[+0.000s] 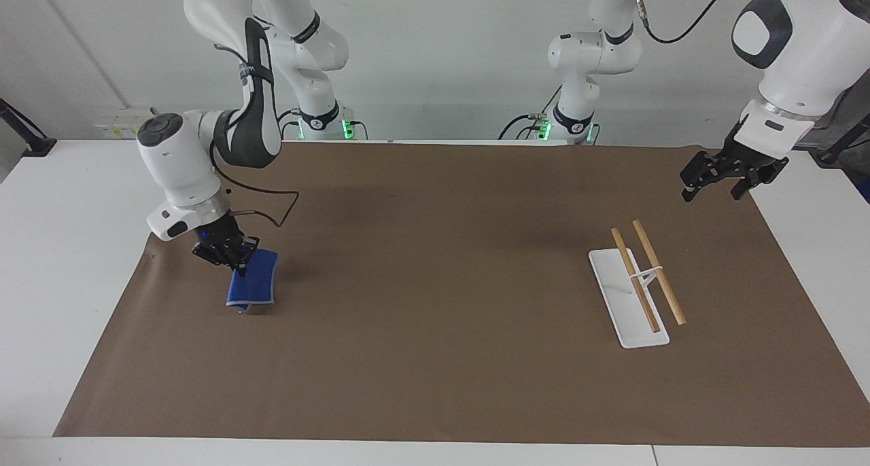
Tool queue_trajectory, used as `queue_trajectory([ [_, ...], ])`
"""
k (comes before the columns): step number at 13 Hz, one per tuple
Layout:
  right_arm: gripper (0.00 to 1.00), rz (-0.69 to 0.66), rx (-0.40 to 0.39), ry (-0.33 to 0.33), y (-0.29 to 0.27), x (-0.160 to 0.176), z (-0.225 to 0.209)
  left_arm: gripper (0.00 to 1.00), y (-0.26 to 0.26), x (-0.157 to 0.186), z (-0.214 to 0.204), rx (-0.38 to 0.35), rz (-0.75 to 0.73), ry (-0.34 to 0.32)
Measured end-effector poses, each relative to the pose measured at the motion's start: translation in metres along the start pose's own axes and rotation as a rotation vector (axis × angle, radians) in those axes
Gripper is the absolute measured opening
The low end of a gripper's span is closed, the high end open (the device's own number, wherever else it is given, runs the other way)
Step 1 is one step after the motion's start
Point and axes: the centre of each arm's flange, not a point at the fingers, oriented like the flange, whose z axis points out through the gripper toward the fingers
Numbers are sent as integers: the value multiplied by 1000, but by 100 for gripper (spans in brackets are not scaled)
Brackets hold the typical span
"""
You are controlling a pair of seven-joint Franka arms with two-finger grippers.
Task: Right arm passes towel to left arm to hang
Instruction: 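Lift the blue towel with the right gripper toward the table center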
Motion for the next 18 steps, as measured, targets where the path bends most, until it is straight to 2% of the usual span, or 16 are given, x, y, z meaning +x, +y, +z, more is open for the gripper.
queue_trajectory([
  [2,4,24,56,33,-14,-6,-43,100,0,0,0,0,0,0],
  [4,4,65,148,59,-28,-11,-73,100,0,0,0,0,0,0],
  [6,4,52,200,67,-52,-15,-90,100,0,0,0,0,0,0],
  [9,4,43,257,84,-94,-14,-94,100,0,0,0,0,0,0],
  [12,4,176,349,106,-125,-11,-96,100,0,0,0,0,0,0],
  [16,4,388,419,87,-216,-17,-101,100,0,0,0,0,0,0],
  [18,4,441,444,71,-240,-19,-102,100,0,0,0,0,0,0],
])
